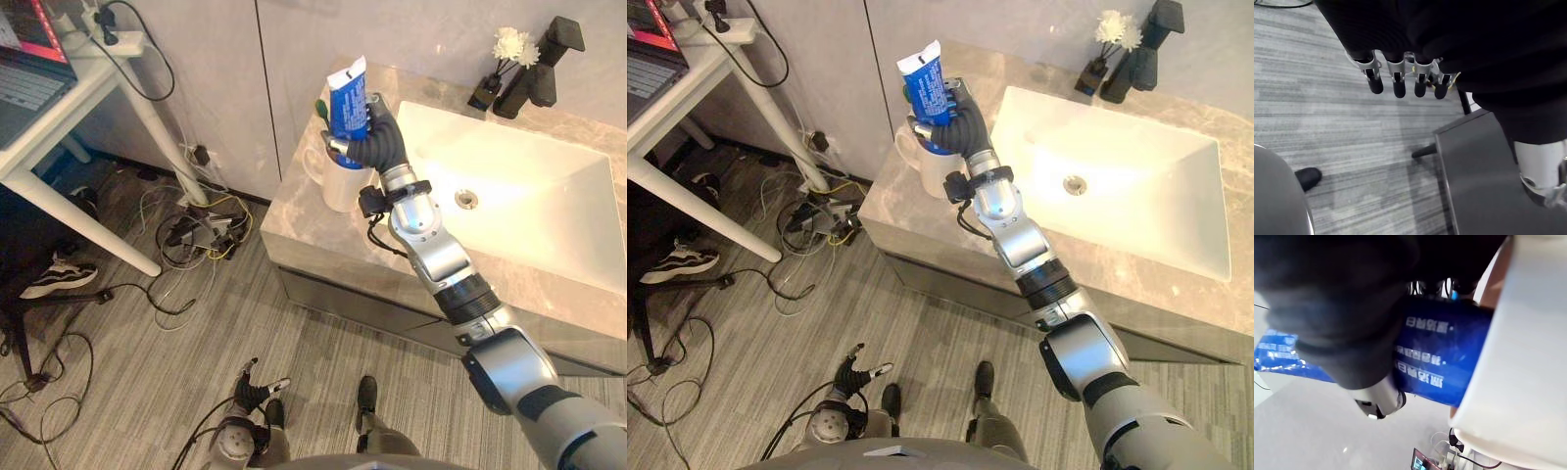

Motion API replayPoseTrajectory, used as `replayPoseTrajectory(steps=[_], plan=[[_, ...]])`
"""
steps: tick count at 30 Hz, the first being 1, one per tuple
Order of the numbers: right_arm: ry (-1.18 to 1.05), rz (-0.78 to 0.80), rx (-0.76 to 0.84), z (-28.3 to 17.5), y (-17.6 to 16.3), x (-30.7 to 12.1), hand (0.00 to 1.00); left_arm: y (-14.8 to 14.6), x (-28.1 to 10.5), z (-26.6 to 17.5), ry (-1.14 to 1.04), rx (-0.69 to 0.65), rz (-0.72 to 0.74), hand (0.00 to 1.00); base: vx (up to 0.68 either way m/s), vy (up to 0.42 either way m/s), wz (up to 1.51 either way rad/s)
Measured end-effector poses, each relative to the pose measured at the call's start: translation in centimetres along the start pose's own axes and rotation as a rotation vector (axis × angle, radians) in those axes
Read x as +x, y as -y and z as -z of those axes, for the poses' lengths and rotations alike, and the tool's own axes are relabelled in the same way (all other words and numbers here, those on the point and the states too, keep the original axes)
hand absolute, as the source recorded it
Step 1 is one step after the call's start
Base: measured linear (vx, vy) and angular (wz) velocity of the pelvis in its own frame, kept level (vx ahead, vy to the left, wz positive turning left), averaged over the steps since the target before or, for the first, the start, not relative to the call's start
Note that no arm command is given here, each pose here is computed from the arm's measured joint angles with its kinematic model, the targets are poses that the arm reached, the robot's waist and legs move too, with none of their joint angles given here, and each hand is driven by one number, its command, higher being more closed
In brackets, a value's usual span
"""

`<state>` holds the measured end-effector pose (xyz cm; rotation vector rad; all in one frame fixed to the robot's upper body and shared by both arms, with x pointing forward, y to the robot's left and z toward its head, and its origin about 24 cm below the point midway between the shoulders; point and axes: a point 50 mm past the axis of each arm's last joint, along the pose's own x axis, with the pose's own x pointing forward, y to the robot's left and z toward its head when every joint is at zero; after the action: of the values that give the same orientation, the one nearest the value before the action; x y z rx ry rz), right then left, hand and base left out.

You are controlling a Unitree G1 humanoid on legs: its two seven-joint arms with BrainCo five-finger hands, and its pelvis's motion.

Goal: Organize washtable

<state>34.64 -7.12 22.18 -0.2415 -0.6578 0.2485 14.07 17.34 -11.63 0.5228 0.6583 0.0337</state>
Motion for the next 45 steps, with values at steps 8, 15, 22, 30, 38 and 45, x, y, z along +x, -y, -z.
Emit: replayPoseTrajectory(steps=[8,15,22,30,38,45], plan=[[-0.017,0.030,0.027,0.4,0.0,-0.4,1.00,0.0,0.0,0.0,0.000,0.000,0.000,0.00,0.00,0.000,0.00],[-0.015,0.043,0.034,0.6,0.1,-0.8,0.00,0.0,0.0,0.0,0.000,0.000,0.000,0.00,0.00,0.000,0.00],[-0.029,0.048,0.043,1.0,0.0,-1.2,0.00,0.0,0.0,0.0,-0.001,0.001,0.001,0.00,0.00,0.000,0.00],[-0.097,0.054,0.057,2.6,-0.3,-2.7,0.00,0.0,0.0,0.0,-0.002,0.000,0.001,0.00,0.01,-0.002,0.02],[-0.128,0.056,0.058,3.1,-0.3,-3.1,0.00,0.1,0.0,0.1,-0.005,0.001,0.002,0.00,0.00,-0.001,0.02],[-0.057,0.067,0.076,1.4,-0.1,-2.7,0.00,0.0,0.0,0.2,-0.010,0.004,0.003,0.00,0.00,0.000,0.00]])
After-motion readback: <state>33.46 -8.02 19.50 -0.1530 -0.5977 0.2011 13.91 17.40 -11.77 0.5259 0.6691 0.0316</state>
